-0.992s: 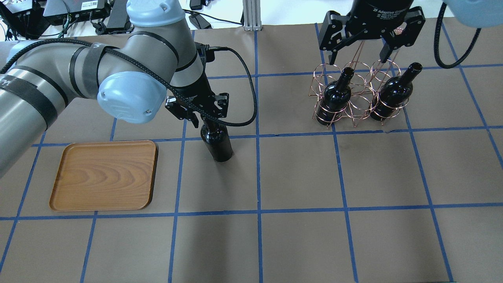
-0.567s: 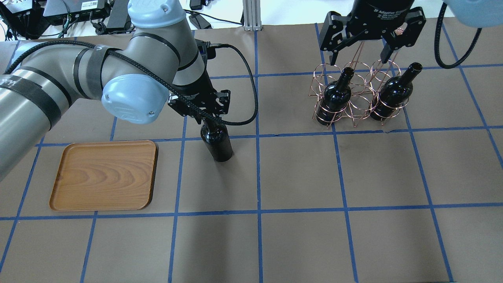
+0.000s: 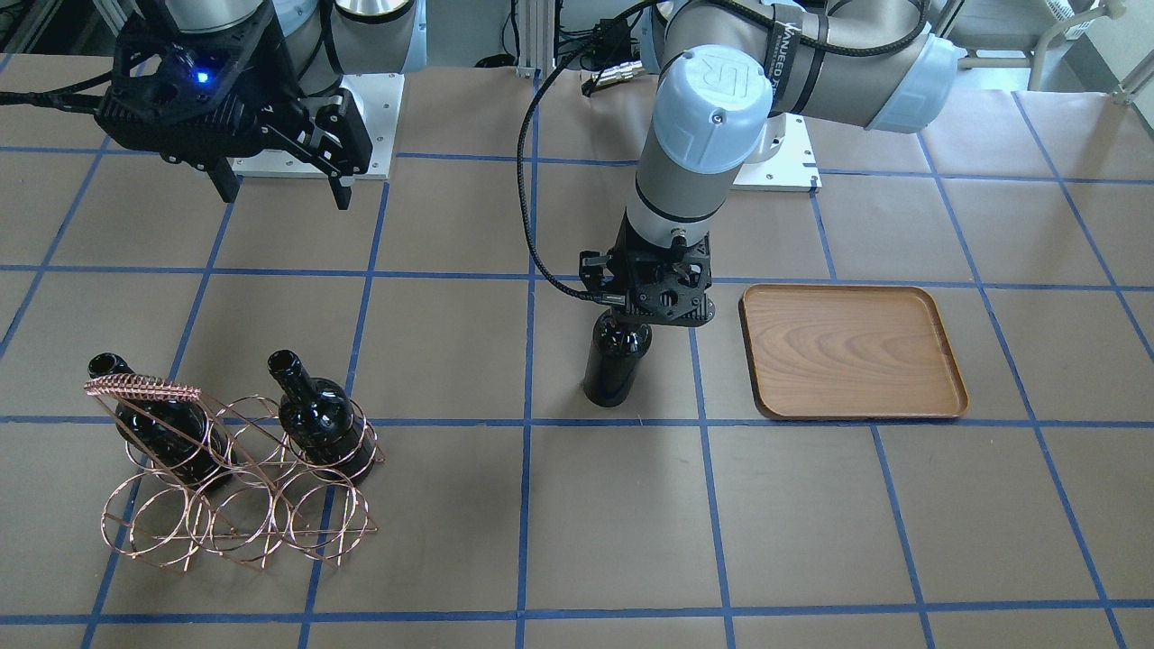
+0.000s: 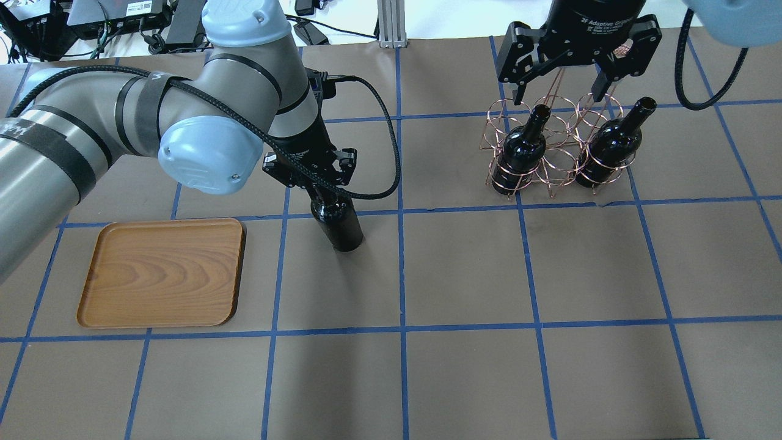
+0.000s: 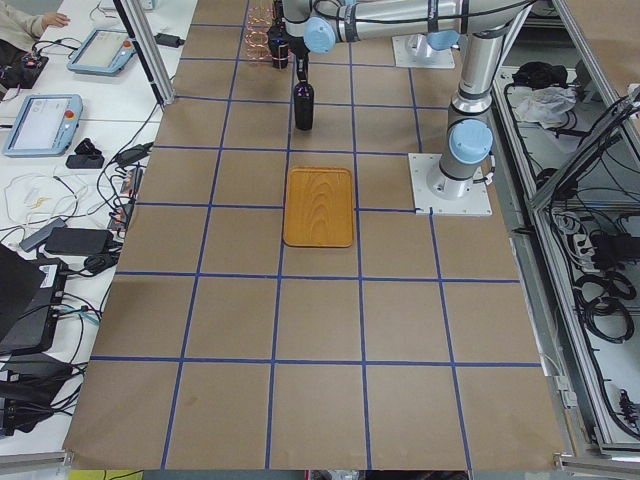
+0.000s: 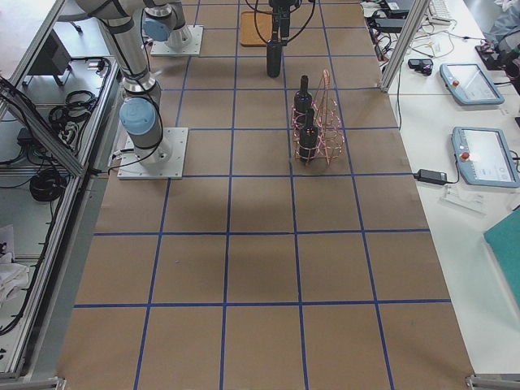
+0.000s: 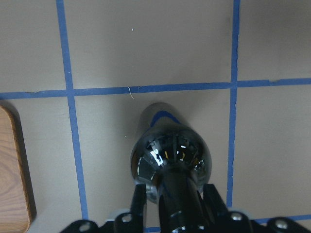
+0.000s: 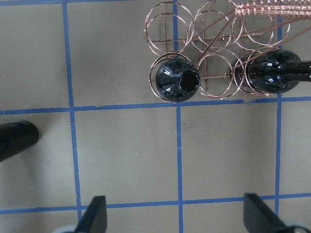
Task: Take wine from basket and place on tray
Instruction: 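Lift the bottle with the left gripper and lower it onto the tray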
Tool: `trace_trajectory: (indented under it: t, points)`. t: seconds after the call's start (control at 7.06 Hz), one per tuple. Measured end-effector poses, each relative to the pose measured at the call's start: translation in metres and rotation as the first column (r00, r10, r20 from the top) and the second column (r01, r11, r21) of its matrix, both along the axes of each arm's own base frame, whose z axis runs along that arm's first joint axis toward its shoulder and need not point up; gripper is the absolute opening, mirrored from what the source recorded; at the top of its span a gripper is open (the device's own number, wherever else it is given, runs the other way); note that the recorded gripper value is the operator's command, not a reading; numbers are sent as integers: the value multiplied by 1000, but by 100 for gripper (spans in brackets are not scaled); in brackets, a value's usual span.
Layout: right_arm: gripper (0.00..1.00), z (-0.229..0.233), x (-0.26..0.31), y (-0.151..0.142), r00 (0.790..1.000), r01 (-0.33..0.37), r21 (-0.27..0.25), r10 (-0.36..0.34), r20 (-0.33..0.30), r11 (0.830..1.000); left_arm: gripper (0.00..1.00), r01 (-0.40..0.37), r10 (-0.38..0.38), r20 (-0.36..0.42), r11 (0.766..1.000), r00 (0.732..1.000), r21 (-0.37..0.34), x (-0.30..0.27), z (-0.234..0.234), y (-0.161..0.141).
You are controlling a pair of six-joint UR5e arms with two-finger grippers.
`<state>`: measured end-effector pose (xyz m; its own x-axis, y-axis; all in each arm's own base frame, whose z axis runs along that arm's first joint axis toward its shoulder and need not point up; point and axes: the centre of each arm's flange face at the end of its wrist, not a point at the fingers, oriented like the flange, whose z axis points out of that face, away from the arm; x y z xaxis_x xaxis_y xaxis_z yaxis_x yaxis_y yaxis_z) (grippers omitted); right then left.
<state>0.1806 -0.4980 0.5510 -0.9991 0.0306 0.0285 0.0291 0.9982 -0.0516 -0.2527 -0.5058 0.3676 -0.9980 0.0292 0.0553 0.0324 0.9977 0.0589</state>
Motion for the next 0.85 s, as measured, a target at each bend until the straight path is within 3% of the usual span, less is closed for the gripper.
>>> trace_trajectory:
  t: [0.43,0.85]
  points:
    - [100,0,0,0,1000,-1,1,1,-2,1000,0,42,-41,23,998,999,-38,13,24,-10]
    - [100,0,0,1,1000,-1,-1,1,-2,1000,0,132,-129,128,991,983,-10,111,75,-31]
